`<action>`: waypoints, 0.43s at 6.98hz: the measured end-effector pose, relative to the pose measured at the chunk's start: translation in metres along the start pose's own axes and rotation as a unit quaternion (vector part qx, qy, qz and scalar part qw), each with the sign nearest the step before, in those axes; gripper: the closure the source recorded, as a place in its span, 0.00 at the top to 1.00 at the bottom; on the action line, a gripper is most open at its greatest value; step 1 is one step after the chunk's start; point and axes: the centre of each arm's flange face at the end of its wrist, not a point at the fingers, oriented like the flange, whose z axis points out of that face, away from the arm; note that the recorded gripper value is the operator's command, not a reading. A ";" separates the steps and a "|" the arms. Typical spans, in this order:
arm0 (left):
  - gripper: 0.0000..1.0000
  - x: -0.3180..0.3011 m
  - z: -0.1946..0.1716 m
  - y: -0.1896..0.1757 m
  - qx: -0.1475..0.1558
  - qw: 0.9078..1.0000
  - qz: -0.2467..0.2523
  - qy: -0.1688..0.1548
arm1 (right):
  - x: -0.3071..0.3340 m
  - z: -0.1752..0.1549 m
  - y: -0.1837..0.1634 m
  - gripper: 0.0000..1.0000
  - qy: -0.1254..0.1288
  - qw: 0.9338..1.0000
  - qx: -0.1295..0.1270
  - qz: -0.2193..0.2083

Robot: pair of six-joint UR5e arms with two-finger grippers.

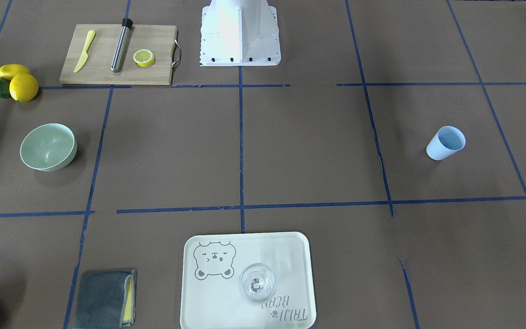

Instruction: Pour ice into bowl

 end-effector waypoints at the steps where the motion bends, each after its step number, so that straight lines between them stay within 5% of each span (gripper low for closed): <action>1: 1.00 0.001 -0.001 -0.001 0.002 1.000 0.002 0.000 | 0.000 0.000 0.000 1.00 0.000 1.000 0.000 0.000; 3: 1.00 0.002 -0.002 -0.002 0.004 1.000 0.005 -0.001 | 0.000 0.000 0.000 1.00 0.000 1.000 0.000 0.000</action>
